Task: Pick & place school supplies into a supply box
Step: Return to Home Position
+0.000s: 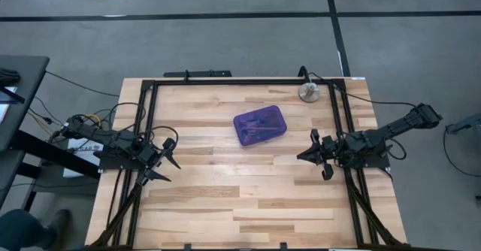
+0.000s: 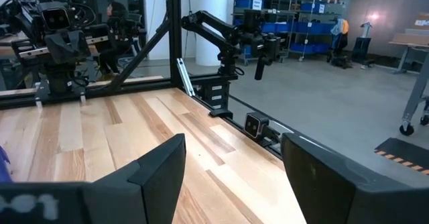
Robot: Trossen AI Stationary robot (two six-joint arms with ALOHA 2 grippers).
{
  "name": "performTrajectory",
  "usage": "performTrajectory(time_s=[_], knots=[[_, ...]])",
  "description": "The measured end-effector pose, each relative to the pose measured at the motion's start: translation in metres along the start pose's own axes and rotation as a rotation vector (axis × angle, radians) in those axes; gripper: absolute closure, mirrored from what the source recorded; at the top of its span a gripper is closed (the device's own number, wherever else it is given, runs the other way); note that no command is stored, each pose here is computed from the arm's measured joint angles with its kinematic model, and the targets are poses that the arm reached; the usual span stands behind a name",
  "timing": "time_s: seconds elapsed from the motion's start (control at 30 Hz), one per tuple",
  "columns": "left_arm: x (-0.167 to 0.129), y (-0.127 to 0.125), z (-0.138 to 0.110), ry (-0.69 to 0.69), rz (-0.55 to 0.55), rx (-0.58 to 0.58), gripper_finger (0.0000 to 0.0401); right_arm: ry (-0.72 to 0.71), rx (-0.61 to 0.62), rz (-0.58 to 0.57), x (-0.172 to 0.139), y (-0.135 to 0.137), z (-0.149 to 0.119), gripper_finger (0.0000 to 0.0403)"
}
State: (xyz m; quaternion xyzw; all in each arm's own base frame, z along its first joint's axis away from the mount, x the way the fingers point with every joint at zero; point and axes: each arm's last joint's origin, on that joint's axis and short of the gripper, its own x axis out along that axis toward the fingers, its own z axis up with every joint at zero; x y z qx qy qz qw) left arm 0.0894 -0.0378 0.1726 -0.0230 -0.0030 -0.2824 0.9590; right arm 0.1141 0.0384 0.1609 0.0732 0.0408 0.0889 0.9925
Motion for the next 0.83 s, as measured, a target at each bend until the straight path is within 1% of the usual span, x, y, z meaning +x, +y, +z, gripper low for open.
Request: performTrajectory(time_s=[0.83], knots=[[0.0,0.0,0.0,0.0,0.0,0.0,0.0167,0.001,0.0,0.0,0.0,0.0,-0.0002,0.0403]])
